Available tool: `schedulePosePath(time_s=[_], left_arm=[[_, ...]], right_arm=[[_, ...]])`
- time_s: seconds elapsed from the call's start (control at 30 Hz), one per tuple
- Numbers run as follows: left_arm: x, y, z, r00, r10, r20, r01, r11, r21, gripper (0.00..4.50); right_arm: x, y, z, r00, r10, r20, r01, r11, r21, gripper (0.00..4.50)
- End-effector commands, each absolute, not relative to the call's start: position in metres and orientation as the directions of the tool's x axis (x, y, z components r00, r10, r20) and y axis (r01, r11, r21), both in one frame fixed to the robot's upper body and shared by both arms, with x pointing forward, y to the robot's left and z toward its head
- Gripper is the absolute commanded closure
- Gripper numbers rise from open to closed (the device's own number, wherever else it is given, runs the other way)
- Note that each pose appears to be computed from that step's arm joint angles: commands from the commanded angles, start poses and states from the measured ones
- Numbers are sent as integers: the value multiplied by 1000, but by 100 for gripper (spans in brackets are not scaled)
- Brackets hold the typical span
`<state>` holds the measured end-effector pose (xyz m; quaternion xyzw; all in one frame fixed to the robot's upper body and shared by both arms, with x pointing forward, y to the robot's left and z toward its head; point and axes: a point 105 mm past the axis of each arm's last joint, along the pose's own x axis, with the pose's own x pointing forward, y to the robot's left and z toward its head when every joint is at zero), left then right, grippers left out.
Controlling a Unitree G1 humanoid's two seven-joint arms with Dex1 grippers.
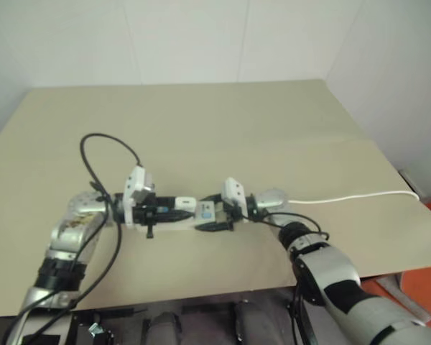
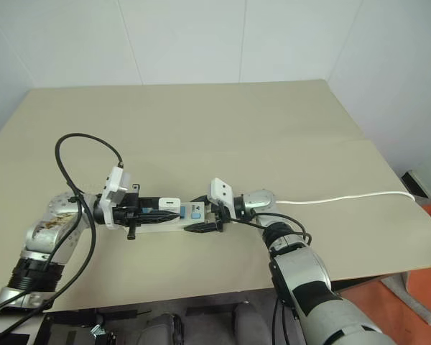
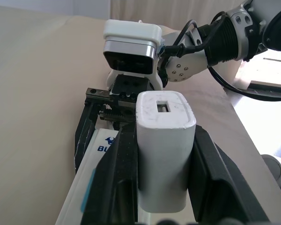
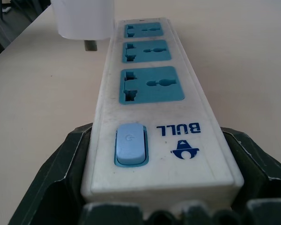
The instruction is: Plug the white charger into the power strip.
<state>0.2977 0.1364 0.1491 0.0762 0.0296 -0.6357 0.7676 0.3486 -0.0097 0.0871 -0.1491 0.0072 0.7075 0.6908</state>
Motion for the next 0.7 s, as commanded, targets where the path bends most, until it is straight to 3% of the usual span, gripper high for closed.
schedulePosePath(time_s=[0.03,0.7], left_arm=[[303,134,151,219,-969,-117,971,205,124,349],[318,122,140,213,-972,-105,972,200,121,349]], right_arm=[[338,-10,70,-64,952,-301,-979,-118,-166,106],[340,-13,70,-53,953,-298,-981,-106,-164,106]])
